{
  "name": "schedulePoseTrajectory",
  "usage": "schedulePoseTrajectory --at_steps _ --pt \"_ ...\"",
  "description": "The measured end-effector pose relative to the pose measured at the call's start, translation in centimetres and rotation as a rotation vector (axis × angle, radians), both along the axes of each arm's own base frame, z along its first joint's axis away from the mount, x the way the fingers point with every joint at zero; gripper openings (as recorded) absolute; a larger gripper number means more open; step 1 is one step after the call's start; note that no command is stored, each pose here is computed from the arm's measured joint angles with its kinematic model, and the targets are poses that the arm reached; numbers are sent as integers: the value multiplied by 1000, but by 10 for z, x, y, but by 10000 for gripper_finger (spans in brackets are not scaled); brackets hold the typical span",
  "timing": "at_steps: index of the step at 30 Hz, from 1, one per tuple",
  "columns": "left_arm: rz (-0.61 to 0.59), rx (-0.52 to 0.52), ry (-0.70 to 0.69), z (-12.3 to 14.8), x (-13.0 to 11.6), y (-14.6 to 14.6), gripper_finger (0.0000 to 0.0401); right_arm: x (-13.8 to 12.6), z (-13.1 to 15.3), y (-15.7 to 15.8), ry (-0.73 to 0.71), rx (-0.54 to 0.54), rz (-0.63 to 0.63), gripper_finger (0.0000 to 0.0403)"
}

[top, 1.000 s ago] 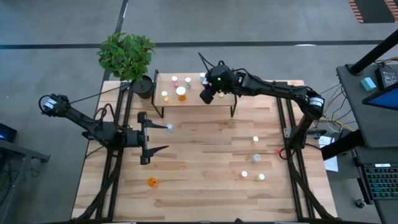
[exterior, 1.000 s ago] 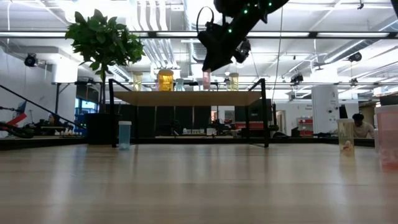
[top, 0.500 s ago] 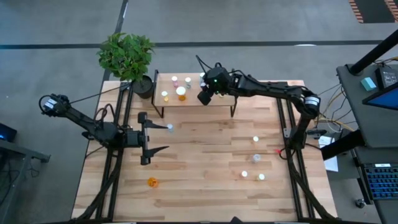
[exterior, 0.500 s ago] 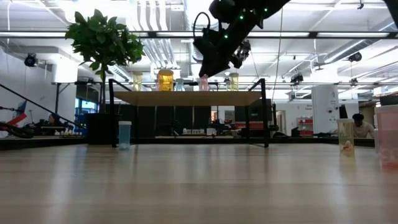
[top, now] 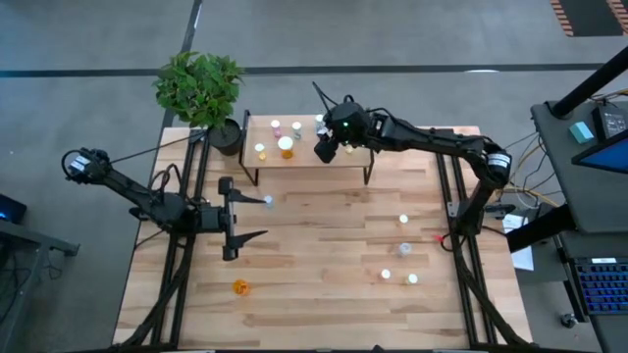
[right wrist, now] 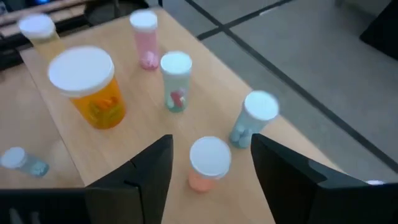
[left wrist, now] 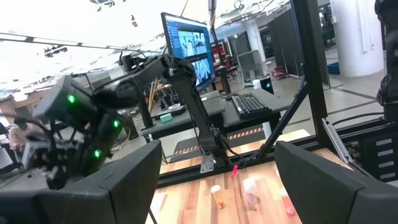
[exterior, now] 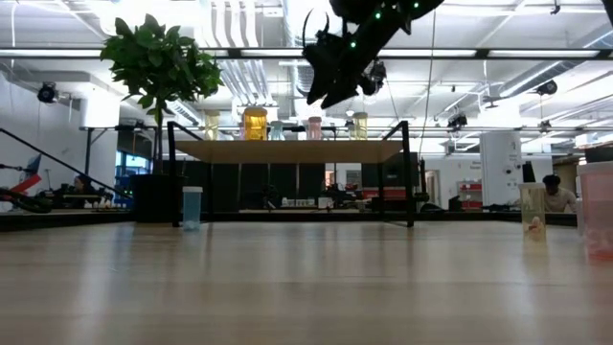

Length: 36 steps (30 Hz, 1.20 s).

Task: Pick and place medicine bottles onto shelf by color
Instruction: Put the orange pill bottle on the shelf

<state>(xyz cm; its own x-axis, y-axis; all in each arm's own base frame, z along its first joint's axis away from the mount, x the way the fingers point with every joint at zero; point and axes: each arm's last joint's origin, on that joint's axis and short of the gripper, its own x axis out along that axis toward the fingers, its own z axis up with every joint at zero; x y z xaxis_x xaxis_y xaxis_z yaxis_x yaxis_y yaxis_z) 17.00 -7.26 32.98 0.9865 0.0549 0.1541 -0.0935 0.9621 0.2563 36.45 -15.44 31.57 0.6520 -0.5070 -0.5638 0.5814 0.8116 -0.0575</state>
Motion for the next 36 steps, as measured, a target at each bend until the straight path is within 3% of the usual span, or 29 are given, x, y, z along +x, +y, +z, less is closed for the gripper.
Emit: schedulePoseTrajectory --at_steps 8,18,23,29,36 --pt "0 12 27 -5 6 -3 295 -18 36 28 -56 -24 53 203" --pt "-8 -40 40 -8 9 -5 295 -47 59 109 35 23 282 203" --pt "-16 -95 62 -15 18 -9 295 -53 47 161 70 49 448 203" --pt "-59 -256 36 -26 40 -23 295 -55 19 208 133 -17 655 203" --pt "-90 -477 133 -50 64 -38 295 -55 -6 235 167 -17 736 203"
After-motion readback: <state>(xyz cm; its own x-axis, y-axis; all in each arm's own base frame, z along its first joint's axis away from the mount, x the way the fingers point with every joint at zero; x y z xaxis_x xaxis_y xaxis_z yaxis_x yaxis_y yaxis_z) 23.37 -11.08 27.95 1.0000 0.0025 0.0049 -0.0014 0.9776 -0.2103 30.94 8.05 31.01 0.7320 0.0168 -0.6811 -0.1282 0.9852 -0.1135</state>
